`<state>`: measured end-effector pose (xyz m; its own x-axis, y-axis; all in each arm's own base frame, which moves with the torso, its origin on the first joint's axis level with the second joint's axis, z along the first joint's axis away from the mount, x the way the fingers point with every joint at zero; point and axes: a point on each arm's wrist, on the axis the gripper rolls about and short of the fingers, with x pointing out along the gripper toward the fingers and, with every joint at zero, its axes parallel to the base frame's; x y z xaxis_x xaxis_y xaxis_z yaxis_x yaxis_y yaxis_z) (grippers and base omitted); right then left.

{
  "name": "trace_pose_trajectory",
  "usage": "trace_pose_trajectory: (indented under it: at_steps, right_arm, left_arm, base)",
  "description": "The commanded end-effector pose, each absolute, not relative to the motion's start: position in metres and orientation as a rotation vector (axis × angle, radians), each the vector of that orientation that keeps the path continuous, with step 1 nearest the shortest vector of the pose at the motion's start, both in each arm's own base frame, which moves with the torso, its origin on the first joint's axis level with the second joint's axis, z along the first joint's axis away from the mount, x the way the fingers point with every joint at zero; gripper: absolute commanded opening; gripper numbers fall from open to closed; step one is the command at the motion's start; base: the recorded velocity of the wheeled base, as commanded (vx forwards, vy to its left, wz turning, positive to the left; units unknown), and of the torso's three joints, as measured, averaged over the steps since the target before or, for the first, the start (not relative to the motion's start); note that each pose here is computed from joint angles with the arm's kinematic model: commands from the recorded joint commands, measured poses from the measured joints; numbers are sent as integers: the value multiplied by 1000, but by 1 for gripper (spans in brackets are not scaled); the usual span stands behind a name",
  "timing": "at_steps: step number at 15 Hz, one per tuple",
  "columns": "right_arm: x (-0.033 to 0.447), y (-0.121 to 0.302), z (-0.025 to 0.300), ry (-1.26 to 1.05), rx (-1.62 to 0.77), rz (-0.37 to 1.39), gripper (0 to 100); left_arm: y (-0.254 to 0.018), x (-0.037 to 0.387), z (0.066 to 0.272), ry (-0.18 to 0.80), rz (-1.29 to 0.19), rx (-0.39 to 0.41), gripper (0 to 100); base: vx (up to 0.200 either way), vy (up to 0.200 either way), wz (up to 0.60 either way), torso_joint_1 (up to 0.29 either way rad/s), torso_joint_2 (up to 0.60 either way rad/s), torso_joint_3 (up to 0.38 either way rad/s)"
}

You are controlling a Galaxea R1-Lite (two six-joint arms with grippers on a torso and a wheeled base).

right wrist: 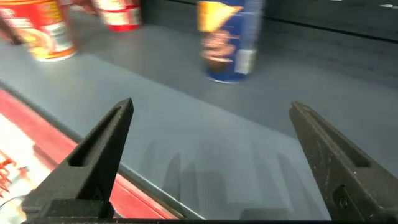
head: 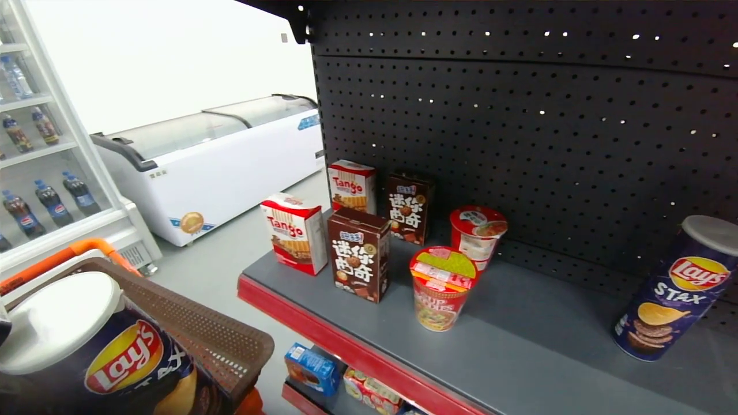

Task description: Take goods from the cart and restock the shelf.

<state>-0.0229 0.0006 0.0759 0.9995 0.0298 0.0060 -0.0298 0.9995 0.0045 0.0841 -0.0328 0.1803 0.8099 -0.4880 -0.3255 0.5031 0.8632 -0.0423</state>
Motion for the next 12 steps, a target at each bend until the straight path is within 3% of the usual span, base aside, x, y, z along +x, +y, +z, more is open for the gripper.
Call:
trace_pose_trajectory:
  at_steps: [1, 12]
  right_arm:
    - [-23, 1, 76, -5, 5, 31, 100]
    - [-23, 1, 76, -5, 5, 31, 100]
  left_arm:
    - [-33, 84, 179, 343, -530, 48, 0]
    - [-33, 83, 175, 353, -532, 48, 0]
  base:
    - [0, 0, -600, 2, -2, 2]
    - [0, 0, -600, 5, 1, 2]
